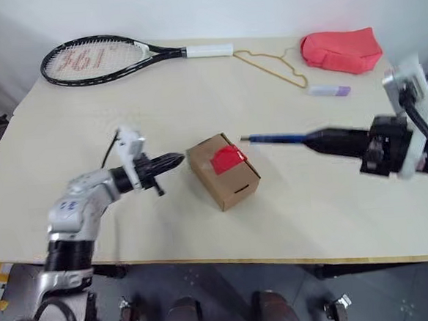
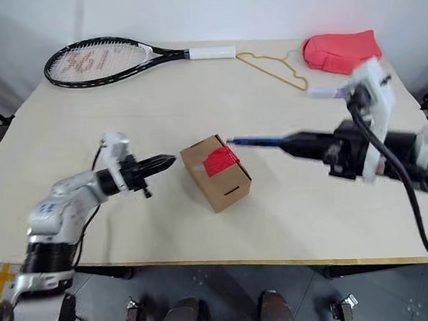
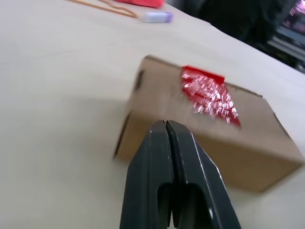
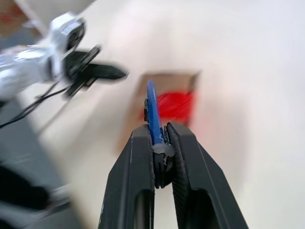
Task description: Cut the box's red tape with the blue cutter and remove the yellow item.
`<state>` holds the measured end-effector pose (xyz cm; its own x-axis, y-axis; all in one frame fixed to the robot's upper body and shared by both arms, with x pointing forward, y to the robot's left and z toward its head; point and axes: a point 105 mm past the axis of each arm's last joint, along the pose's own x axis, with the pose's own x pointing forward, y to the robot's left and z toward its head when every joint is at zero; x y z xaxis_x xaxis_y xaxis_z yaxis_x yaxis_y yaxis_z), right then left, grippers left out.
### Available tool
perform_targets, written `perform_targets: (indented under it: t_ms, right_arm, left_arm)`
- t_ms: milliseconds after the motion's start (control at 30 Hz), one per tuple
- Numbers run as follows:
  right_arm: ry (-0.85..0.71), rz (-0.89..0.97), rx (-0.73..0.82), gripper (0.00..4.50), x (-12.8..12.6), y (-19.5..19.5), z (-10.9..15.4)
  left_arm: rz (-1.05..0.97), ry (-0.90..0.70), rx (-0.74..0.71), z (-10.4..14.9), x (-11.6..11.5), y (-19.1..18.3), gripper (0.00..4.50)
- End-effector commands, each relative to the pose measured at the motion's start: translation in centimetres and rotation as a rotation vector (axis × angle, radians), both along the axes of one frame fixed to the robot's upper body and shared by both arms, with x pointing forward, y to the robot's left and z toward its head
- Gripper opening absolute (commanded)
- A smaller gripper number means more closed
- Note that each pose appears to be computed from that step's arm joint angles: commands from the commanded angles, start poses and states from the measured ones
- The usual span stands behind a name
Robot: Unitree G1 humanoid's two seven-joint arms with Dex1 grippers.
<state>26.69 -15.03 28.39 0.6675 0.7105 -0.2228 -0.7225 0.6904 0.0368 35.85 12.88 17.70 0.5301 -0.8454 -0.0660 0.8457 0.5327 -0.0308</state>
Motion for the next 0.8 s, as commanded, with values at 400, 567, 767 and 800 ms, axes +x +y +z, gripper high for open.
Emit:
perform_targets:
  t_ms: [400,567,767,800]
  right_arm:
    - [-0.128,0.022,-0.165,0.13,5.6,5.0,0.5]
    - [-0.104,0.050,-0.170,0.13,5.2,5.4,0.0]
    - [-0.078,0.057,-0.163,0.13,5.1,5.7,-1.0]
    - [-0.076,0.055,-0.163,0.13,5.1,5.7,-1.1]
  left_arm:
    - [-0.055,-0.025,0.251,-1.0,1.2,-3.1,0.00]
    - [-0.054,-0.011,0.266,-1.5,1.1,-2.9,0.00]
    - [-0.055,-0.008,0.272,-1.7,1.1,-2.7,0.00]
    - [-0.056,-0.008,0.273,-1.7,1.1,-2.7,0.00]
